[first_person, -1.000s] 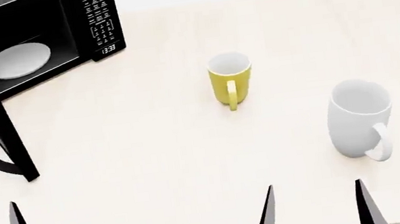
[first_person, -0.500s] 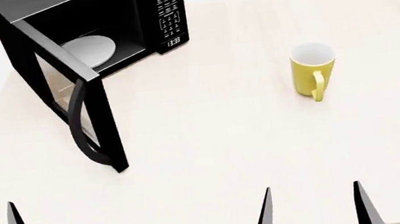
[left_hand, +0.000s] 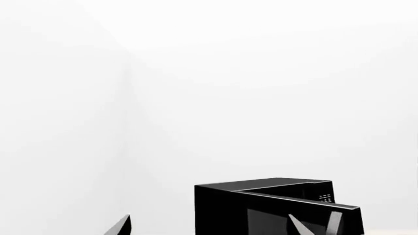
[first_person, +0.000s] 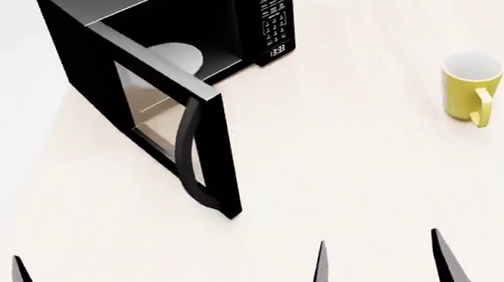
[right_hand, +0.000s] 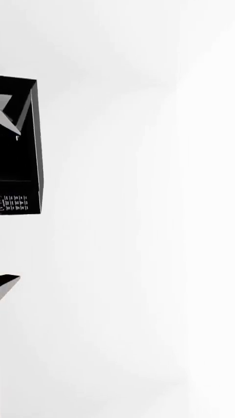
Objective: Close the microwave.
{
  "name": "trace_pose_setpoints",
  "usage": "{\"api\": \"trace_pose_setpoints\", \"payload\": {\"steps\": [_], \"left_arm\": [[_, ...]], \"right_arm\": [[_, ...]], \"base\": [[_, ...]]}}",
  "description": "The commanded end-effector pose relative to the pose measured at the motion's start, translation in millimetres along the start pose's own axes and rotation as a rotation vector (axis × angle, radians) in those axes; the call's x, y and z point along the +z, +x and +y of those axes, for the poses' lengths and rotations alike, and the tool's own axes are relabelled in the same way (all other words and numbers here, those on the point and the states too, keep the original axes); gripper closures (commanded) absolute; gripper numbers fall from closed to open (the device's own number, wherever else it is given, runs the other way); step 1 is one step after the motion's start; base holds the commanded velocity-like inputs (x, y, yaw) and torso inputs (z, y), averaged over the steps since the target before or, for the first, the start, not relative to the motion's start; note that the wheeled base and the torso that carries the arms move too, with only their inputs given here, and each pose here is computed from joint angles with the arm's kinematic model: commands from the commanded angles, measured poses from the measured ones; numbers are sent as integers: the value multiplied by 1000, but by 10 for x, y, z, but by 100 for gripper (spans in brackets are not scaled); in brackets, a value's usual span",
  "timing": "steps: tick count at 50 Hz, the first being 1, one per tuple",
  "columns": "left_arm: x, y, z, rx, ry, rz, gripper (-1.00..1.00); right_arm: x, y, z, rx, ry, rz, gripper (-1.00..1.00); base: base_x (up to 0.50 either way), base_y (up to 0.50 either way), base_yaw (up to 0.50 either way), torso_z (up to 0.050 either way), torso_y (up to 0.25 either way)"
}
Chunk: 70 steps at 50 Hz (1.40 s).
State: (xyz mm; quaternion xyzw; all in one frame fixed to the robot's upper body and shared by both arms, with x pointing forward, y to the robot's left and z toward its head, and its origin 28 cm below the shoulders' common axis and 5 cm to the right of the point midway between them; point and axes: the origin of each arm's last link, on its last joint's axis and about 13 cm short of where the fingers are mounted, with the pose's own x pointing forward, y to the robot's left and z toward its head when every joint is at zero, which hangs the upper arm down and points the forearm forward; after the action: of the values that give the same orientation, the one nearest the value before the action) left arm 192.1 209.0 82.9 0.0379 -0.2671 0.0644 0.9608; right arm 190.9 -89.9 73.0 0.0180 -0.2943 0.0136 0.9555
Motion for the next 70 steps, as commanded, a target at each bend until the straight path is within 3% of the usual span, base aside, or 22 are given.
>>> {"api": "trace_pose_setpoints", "payload": {"steps": [1,63,70], "left_arm": [[-35,-21,-22,-16,-2,14,-100],[-21,-27,-28,-21,-1,12,-100],[6,26,27,3,-18,19,-100]], "right_arm": [[22,-19,58,73,-58,-7,-100],[31,-32,51,71,-66,-39,-100],[27,-35,49,63,-62,-54,-100]], "base": [[500,55,0,0,0],[500,10,0,0,0],[11,0,0,0,0]]}}
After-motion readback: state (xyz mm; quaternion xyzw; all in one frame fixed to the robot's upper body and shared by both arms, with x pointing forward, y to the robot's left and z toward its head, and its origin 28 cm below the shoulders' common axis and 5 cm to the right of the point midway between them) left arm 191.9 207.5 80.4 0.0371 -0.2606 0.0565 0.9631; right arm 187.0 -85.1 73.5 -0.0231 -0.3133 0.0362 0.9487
